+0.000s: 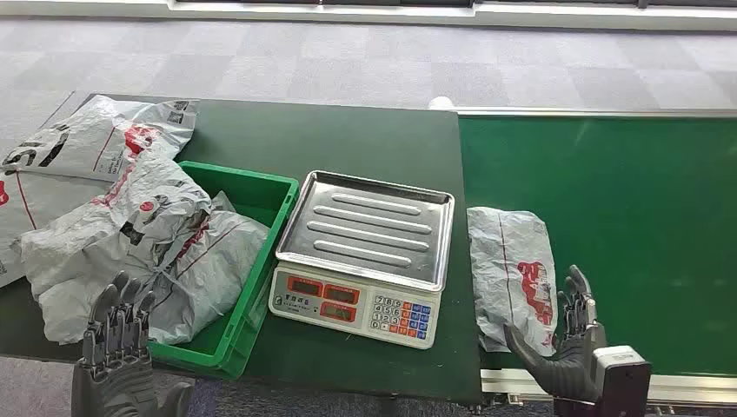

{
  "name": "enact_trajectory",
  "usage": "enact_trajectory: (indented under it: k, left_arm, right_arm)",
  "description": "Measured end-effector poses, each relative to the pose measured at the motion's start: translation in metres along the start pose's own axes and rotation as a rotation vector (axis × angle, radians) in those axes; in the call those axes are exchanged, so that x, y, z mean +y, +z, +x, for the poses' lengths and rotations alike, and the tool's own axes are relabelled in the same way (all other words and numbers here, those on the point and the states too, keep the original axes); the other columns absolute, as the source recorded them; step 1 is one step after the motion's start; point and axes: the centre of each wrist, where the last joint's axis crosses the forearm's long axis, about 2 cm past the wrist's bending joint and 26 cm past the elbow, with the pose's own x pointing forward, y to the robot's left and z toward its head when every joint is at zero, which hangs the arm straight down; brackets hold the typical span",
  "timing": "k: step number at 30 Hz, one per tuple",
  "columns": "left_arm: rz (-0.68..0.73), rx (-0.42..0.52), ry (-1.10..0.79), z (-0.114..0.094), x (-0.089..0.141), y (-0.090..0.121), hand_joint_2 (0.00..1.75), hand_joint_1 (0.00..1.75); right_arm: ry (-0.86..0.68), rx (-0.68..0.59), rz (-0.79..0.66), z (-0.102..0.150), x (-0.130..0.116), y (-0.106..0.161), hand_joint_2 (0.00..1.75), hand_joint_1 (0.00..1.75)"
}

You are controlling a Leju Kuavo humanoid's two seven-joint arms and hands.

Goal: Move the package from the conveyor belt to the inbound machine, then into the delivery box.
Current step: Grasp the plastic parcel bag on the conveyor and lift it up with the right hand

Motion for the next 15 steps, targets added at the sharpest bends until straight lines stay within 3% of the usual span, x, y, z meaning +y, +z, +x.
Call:
enact_trajectory:
  k: [3, 6, 15]
  left_arm:
    - [0.0, 0.003, -0.001, 0.0, 0.0, 0.0, 1.75, 0.0]
    - [-0.001, 0.009, 0.0, 0.0, 0.0, -0.001, 1.75, 0.0]
    - [-0.016, 0.006, 0.011, -0.003, 0.005, -0.012, 1.75, 0.0]
  right_arm:
    - [0.025, 0.022, -0.001, -0.004, -0.003, -0.003, 1.75, 0.0]
    - [0.155, 0.137, 0.032, -0.017, -0.009, -0.015, 1.75, 0.0]
    - [0.411, 0.5, -0.003, -0.102, -0.074, -0.113, 1.75, 0.0]
